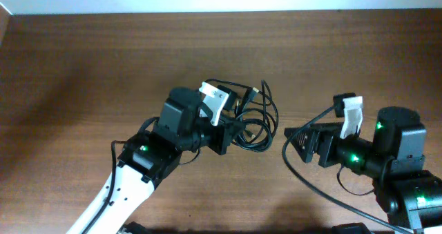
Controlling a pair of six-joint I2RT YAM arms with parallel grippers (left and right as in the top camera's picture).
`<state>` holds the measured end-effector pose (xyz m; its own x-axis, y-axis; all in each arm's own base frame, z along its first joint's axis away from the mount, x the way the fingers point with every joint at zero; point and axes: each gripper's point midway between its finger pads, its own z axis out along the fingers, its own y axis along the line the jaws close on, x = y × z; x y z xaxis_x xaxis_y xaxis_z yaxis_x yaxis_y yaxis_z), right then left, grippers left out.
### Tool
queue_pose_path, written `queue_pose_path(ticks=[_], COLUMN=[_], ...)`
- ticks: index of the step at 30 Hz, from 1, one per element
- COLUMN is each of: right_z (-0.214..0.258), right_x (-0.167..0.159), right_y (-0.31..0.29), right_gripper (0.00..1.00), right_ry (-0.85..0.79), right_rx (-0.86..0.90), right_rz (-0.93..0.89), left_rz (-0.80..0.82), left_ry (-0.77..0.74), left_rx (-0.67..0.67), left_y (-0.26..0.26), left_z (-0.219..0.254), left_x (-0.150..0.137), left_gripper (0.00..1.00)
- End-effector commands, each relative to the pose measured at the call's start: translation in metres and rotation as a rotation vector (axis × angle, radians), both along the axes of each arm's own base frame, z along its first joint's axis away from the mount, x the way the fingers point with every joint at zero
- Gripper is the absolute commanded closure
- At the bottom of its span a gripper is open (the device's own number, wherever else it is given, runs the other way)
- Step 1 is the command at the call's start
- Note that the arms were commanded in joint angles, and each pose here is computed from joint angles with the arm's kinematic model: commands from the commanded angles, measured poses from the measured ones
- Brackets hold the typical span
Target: Untangle cables
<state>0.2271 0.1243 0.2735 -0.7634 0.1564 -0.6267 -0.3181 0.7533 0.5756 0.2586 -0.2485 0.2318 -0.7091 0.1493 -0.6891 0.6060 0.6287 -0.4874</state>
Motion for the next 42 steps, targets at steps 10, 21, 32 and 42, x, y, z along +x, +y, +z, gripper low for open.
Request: queue_pose_path(ticks=[10,21,32,42], right_z=[-0.059,-0.079,-0.057,-0.104], right_x=[0.027,0.004,0.018,0.004], right_y=[-0.051,-0.053,-0.038,-0.101], right_gripper=[0.13,0.13,0.13,0.18], right_ry=[0.124,0.246,0.107,0.402], right_rx=[-0.324,-0.367,-0.306,-0.531], right_rz=[-0.176,-0.135,-0.07,-0.403], left_rz=[-0.294,-0.094,-0.306,-0.195], left_ry=[-0.201,-0.172,-0.094,-0.216], left_rx=[-0.084,0.135,-0.01,-0.021], left_y=[-0.072,-0.039,-0.061,-0.048], left_z=[0.034,-0.004,0.009,0.036], left_x=[-0.054,-0.028,-0.067,-0.048], left_gripper=[1.0,1.0,1.0,1.0])
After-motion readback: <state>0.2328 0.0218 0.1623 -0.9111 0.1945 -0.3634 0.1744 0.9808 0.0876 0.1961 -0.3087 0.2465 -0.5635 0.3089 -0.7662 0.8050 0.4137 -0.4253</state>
